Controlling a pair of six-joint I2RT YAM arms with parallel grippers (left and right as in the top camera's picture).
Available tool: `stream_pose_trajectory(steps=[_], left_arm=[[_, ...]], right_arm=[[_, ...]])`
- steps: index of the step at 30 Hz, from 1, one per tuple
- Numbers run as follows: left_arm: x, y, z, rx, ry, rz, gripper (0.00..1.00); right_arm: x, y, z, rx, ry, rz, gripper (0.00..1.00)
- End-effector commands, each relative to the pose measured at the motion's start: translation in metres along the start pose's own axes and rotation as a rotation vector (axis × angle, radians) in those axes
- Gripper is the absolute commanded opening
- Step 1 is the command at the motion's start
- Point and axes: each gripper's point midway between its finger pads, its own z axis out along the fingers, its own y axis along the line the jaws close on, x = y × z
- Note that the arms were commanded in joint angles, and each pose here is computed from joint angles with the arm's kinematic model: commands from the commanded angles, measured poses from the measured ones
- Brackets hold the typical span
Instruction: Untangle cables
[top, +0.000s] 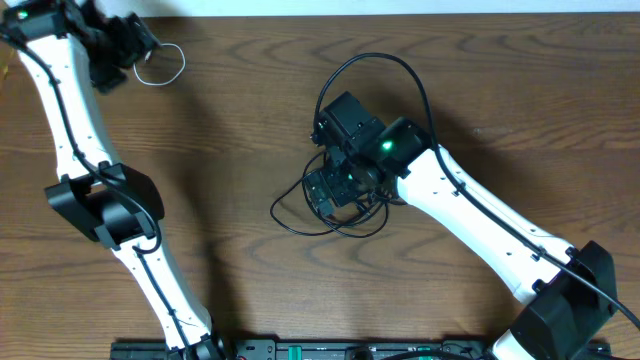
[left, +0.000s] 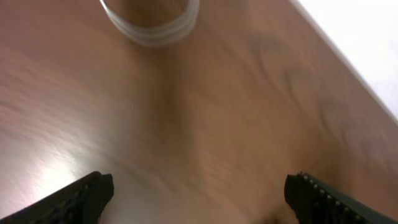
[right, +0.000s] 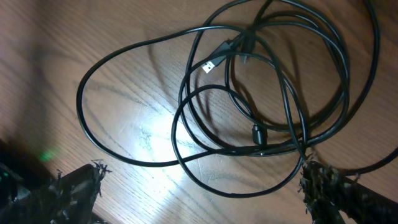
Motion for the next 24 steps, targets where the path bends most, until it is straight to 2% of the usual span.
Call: stream_pose_trajectory(steps=[1,4,7,8,13,19,24], left_arm=[[0.037,-0.047,-0.009,0.211,0.136,0.080,0.94],[0.078,-0.080,-0.014,0.341,0.275,0.170,0.94],[0.119,-0.102,-0.012,0.346,0.394,0.256,0.94],[0.125,-0.108,-0.010,0.337,0.407,0.276,0.89],[0.158,-0.146,-0.014,0.348,0.438,0.368,0.89],[0.180,-0.176,-0.065,0.382,0.361,0.459,0.89],[0.187,-0.171,-0.125,0.261,0.170,0.533,0.89]], right_arm=[[-0.005,-0.023,-0.005,0.023,-0.012,0.124,0.99],[-0.006,-0.053,-0.009,0.048,-0.009,0.199,0.99],[-0.003,-0.079,-0.013,0.071,0.005,0.265,0.99],[-0.002,-0.086,-0.015,0.071,0.012,0.288,0.99],[0.021,-0.115,-0.023,0.086,0.094,0.382,0.99],[0.044,-0.136,-0.031,0.112,0.175,0.458,0.99],[0.045,-0.140,-0.032,0.114,0.174,0.468,0.99]])
